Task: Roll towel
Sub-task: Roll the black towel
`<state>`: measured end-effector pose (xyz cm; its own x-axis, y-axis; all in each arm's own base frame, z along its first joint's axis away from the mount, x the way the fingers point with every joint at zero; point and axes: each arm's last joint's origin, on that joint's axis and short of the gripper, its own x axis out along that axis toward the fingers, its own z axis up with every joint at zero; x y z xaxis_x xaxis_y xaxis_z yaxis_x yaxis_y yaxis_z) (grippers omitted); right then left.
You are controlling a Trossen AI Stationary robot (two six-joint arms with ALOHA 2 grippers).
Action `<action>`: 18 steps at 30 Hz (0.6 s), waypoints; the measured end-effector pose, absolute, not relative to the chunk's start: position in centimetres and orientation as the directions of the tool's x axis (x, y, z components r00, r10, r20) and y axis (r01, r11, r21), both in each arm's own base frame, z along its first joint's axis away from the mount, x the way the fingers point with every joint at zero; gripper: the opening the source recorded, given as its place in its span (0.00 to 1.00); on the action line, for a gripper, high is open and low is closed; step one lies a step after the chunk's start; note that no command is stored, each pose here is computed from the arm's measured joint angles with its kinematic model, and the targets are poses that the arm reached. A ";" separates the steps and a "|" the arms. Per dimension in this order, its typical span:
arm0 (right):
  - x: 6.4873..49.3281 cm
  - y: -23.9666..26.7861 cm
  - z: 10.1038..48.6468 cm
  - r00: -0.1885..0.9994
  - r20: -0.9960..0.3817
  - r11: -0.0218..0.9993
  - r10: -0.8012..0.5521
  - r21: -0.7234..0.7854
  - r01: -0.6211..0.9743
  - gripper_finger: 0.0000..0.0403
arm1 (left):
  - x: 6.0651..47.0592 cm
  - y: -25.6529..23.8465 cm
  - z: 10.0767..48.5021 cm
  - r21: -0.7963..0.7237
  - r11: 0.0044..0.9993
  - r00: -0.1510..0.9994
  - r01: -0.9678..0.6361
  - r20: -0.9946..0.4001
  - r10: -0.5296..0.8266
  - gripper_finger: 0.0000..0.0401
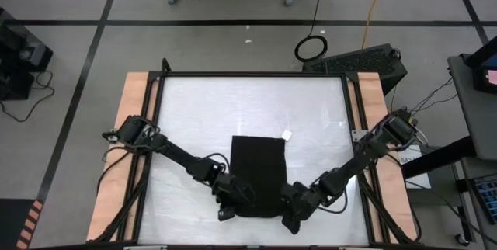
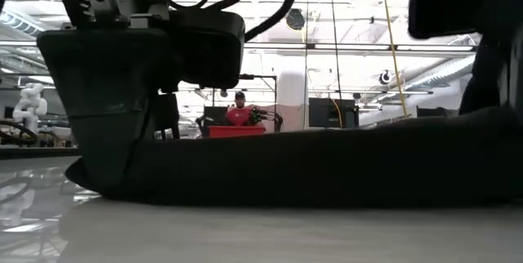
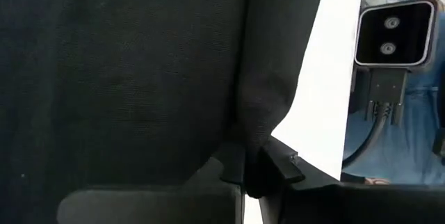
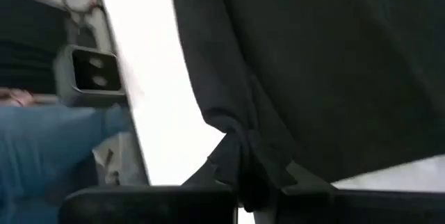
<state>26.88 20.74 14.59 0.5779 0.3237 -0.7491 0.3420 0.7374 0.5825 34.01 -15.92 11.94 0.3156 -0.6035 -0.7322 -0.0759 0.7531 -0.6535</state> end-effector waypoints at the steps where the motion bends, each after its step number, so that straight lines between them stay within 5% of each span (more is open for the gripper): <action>1: 26.8 21.0 14.6 0.608 -0.726 0.732 0.321 0.598 0.328 0.01 | 34.0 -16.0 12.0 -0.655 0.752 0.318 -0.072 -0.730 -0.605 0.04; 12: 25.0 21.9 13.9 0.826 -0.537 0.707 0.174 0.652 0.275 0.01 | 34.3 -16.0 12.1 -0.627 0.779 0.355 0.017 -0.724 -0.591 0.04; 18: 23.5 20.2 11.7 0.828 -0.536 0.522 0.164 0.759 0.388 0.01 | 34.6 -15.2 12.1 -0.627 0.779 0.366 -0.007 -0.726 -0.581 0.04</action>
<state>23.46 20.21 11.68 0.8280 0.1641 -0.5362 0.3882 0.5223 0.7593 34.61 -15.23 12.09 0.3663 -0.5814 -0.7265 -0.0073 0.7789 -0.6271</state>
